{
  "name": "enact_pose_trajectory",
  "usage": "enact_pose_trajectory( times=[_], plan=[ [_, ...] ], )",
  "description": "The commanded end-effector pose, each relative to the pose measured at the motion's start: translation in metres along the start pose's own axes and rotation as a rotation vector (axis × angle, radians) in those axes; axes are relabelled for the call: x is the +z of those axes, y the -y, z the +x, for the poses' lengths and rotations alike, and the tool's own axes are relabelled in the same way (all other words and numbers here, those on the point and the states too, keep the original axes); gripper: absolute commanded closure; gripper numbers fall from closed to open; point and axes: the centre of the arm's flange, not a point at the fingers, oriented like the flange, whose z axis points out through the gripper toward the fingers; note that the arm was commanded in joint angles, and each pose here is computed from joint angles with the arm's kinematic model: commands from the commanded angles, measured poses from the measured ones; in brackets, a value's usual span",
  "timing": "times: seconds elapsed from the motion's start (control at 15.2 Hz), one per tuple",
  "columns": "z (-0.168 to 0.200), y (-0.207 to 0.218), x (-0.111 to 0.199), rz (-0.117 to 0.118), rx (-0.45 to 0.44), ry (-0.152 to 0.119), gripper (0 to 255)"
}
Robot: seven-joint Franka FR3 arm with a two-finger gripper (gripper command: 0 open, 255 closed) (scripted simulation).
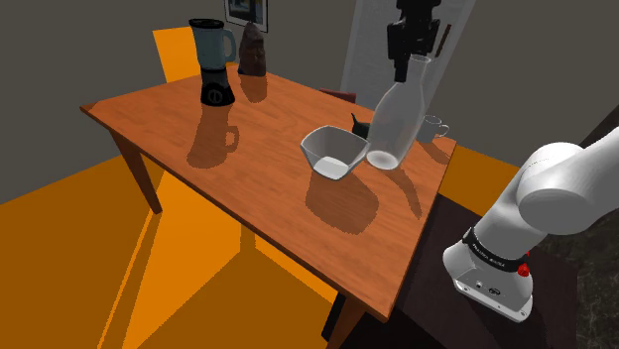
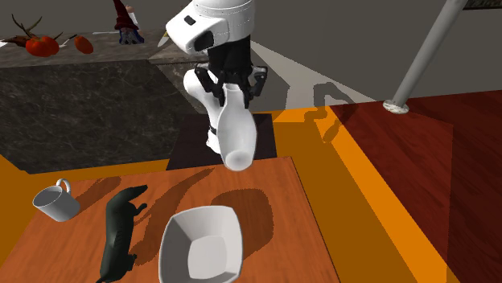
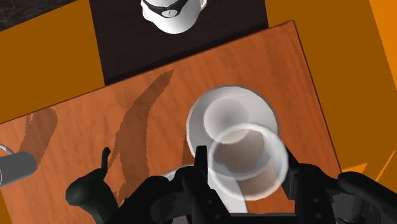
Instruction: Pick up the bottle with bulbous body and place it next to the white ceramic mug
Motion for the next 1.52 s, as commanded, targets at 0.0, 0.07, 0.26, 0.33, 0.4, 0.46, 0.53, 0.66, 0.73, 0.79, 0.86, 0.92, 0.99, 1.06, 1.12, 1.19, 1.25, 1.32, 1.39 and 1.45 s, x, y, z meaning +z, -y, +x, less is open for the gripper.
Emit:
enact_pose_trajectory(
  times=[0.0,0.07,0.26,0.33,0.4,0.46,0.53,0.66,0.73,0.79,0.86,0.92,0.99,1.06,1.12,1.19,1.25,1.32,1.39,1.45],
  plan=[
    [-0.003,0.0,-0.011,0.0,0.0,0.0,255],
    [-0.004,0.0,-0.016,0.0,0.0,0.0,255],
    [-0.008,0.0,-0.031,0.0,0.0,0.0,255],
    [-0.009,-0.001,-0.036,0.0,0.0,0.0,255],
    [-0.01,-0.001,-0.042,0.0,0.0,0.0,255],
    [-0.011,-0.001,-0.047,0.0,0.0,0.0,255],
    [-0.012,-0.001,-0.052,0.0,0.0,0.0,255],
    [-0.015,-0.001,-0.062,0.0,0.0,0.0,255],
    [-0.016,-0.001,-0.067,0.0,0.0,0.0,255],
    [-0.017,-0.001,-0.072,0.0,0.0,0.0,255],
    [-0.018,-0.002,-0.078,0.0,0.0,0.0,255],
    [-0.02,-0.002,-0.083,0.0,0.0,0.0,255],
    [-0.021,-0.002,-0.088,0.0,0.0,0.0,255],
    [-0.022,-0.002,-0.093,0.0,0.0,0.0,255],
    [-0.023,-0.002,-0.098,0.0,0.0,0.0,255],
    [-0.024,-0.002,-0.103,0.0,0.0,0.0,255],
    [-0.026,-0.002,-0.108,0.0,0.0,0.0,255],
    [-0.026,-0.002,-0.111,0.0,0.0,0.0,255],
    [-0.022,-0.014,-0.107,0.0,0.0,0.0,255],
    [-0.018,-0.026,-0.104,0.0,0.0,0.0,255]
  ],
)
